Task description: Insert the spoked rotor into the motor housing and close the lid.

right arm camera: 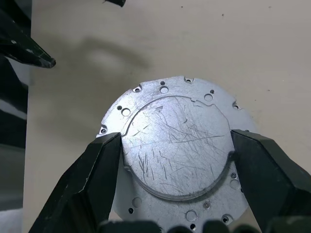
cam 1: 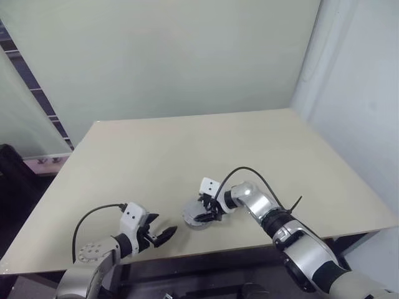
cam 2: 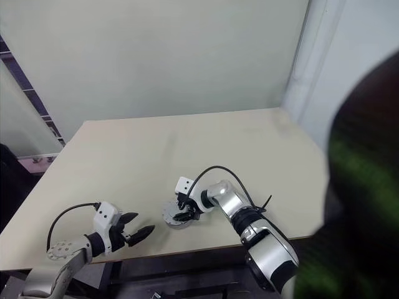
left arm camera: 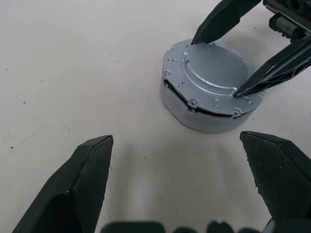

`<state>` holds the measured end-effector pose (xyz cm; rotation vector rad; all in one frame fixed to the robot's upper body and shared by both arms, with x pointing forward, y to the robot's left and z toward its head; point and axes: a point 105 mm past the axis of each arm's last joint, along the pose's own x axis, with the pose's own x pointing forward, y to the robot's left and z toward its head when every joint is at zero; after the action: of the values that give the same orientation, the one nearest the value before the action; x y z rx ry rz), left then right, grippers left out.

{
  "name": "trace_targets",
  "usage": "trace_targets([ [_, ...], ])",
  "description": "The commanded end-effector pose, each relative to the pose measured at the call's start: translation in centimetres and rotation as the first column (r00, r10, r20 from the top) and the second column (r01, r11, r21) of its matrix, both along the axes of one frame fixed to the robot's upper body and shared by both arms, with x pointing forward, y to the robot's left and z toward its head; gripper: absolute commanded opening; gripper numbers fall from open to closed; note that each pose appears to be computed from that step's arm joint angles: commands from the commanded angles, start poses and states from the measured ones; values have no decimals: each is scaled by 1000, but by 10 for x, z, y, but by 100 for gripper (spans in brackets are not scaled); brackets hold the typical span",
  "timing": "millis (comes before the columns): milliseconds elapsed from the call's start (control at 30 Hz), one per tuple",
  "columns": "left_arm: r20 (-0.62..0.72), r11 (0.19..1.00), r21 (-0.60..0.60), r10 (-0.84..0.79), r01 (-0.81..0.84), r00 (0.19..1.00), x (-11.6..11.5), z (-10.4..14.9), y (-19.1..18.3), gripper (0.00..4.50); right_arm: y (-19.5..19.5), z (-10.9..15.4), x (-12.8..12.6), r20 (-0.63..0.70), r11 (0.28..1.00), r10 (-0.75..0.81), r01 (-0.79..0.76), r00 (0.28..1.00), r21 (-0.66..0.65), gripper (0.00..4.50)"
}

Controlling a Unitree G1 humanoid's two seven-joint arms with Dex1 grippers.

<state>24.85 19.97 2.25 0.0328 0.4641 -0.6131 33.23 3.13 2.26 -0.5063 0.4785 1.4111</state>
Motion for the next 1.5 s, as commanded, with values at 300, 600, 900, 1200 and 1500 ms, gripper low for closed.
trace_targets([
  [300, 56, 1000, 11, -29, 28, 998, 4, 13, -7, 450, -2, -1, 4, 49, 993, 46, -40, 998, -107, 327],
  [600, 54, 999, 7, -32, 32, 998, 3, 12, -9, 450, -7, -6, 2, 33, 985, 75, -69, 997, -158, 327],
  [900, 52, 999, 8, -41, 40, 998, 3, 12, -11, 450, -11, -8, 3, 23, 978, 84, -78, 996, -192, 327],
  [1200, 54, 999, 9, -46, 45, 997, 5, 14, -12, 450, -17, -13, 3, 18, 965, 105, -97, 994, -242, 327],
  [1500, 50, 998, 8, -58, 58, 997, 4, 14, -15, 450, -21, -17, 2, 19, 949, 135, -123, 991, -290, 327],
])
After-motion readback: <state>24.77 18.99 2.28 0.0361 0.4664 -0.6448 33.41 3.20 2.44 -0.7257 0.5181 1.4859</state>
